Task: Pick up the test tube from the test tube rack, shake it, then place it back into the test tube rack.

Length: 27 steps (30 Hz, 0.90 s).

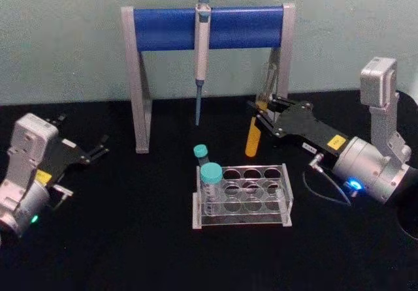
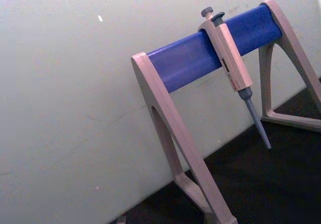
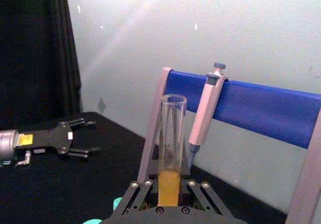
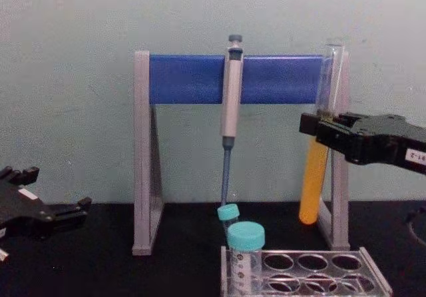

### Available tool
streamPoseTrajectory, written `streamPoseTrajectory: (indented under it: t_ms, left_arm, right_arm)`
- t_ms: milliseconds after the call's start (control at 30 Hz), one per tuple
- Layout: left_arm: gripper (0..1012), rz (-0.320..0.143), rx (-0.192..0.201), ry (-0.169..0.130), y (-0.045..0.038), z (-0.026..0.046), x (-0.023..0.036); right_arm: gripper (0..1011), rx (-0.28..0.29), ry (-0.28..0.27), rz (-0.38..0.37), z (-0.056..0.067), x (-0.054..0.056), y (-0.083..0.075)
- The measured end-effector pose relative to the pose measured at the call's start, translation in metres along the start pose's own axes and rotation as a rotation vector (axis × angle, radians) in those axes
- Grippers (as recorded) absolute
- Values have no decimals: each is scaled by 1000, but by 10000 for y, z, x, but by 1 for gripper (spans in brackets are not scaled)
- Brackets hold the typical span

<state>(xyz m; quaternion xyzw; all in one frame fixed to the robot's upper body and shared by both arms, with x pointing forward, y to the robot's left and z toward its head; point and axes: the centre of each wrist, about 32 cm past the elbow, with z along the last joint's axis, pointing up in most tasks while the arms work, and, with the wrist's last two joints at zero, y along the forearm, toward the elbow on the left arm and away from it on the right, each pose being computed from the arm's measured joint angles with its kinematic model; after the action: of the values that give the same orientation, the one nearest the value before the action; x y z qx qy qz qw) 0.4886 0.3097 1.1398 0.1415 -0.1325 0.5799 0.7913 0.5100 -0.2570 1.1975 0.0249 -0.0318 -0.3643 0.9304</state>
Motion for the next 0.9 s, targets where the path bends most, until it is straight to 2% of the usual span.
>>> streamPoseTrajectory:
  t_ms: [367, 533, 767, 900]
  left_arm:
    - [1002, 0, 0, 0, 0, 0, 0]
    - [1001, 0, 0, 0, 0, 0, 0]
    - [1001, 0, 0, 0, 0, 0, 0]
    - [1001, 0, 0, 0, 0, 0, 0]
  right_arm:
    - [229, -18, -61, -44, 36, 22, -56]
    - [229, -69, -83, -61, 84, 28, -175]
    - [229, -115, -90, -39, 130, -10, -293]
    - [229, -126, -67, -3, 144, -38, -331]
